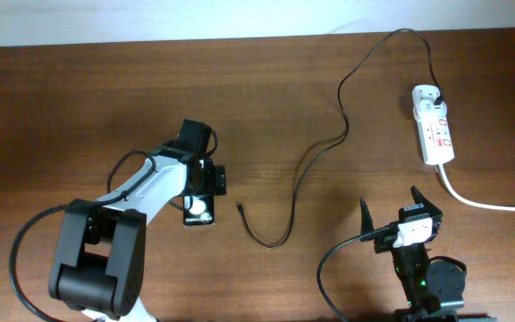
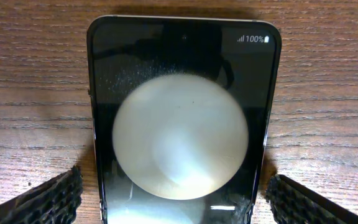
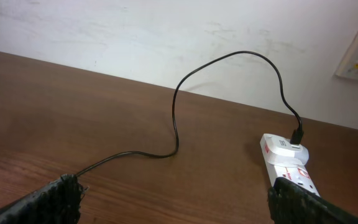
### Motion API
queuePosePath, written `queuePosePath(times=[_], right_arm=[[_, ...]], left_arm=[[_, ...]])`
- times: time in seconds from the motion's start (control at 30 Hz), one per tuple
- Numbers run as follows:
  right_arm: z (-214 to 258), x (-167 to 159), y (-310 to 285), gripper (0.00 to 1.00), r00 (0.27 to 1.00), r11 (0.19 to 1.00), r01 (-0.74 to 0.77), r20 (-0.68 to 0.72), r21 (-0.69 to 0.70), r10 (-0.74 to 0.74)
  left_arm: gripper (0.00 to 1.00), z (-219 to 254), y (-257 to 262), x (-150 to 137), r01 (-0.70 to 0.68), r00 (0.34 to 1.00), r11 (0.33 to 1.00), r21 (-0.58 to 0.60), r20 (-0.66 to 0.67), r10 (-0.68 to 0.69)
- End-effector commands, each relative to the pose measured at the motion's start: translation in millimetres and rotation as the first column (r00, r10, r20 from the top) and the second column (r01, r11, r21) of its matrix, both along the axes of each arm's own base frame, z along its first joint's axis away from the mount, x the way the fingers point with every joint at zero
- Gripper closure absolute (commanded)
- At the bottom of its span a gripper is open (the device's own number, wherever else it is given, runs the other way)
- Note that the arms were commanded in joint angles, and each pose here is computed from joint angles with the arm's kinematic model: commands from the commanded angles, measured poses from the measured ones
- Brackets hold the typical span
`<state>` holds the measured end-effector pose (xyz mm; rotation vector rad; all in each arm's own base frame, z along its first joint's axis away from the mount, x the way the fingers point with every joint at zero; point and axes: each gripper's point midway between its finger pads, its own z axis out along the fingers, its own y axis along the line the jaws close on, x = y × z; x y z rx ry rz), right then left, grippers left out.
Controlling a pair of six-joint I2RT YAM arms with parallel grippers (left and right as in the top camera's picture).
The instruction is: Plug charger to phone and switch on socket
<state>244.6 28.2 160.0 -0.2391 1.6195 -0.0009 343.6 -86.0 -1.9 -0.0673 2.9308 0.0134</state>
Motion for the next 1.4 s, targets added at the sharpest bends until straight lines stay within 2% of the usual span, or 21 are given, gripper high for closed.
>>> queuePosePath(times=[0.0, 0.1, 0.27, 0.4, 0.53, 0.57, 0.6, 0.63, 1.37], right_arm=[[-2.2, -0.4, 0.8, 0.01, 1.000, 1.000, -0.002, -0.004, 0.004, 0.002], [-2.2, -0.4, 0.8, 0.01, 1.000, 1.000, -0.002, -0.004, 0.004, 0.002], [-2.2, -0.4, 0.8, 0.01, 1.000, 1.000, -0.002, -0.004, 0.004, 0.002], [-2.2, -0.4, 0.8, 0.01, 1.000, 1.000, -0.002, -0.004, 0.004, 0.002], [-2.2, -0.4, 0.8, 0.01, 1.000, 1.000, -0.002, -0.004, 0.004, 0.002], [-2.2, -0.4, 0.8, 0.01, 1.000, 1.000, -0.002, -0.004, 0.004, 0.002], [-2.2, -0.4, 0.8, 0.02, 1.000, 1.000, -0.002, -0.004, 0.004, 0.002], [-2.2, -0.4, 0.8, 0.01, 1.000, 1.000, -0.002, -0.004, 0.004, 0.002], [-2.2, -0.4, 0.8, 0.01, 1.000, 1.000, -0.002, -0.004, 0.004, 0.002]], left_arm=[[0.01, -15.0, -2.9, -15.8, -0.001, 0.998, 1.000, -0.028, -0.057, -0.001], [0.00, -15.1, -4.0, -16.2, 0.001, 0.998, 0.999, -0.035, -0.059, -0.003], [0.09, -15.6, -4.3, -20.4, 0.001, 0.997, 0.999, -0.038, -0.077, -0.004], [0.05, -15.8, -11.3, -23.9, 0.006, 0.995, 0.997, -0.079, -0.094, -0.013], [0.15, -15.4, -15.4, -23.9, 0.009, 0.995, 0.995, -0.103, -0.096, -0.018], [0.14, -15.2, -17.7, -24.1, 0.010, 0.995, 0.993, -0.115, -0.097, -0.021], [0.04, -15.2, -18.5, -24.2, 0.011, 0.995, 0.993, -0.120, -0.098, -0.022], [0.01, -15.1, -18.5, -23.9, 0.011, 0.995, 0.993, -0.120, -0.097, -0.022], [0.01, -15.2, -18.3, -24.4, 0.010, 0.995, 0.993, -0.119, -0.099, -0.022]])
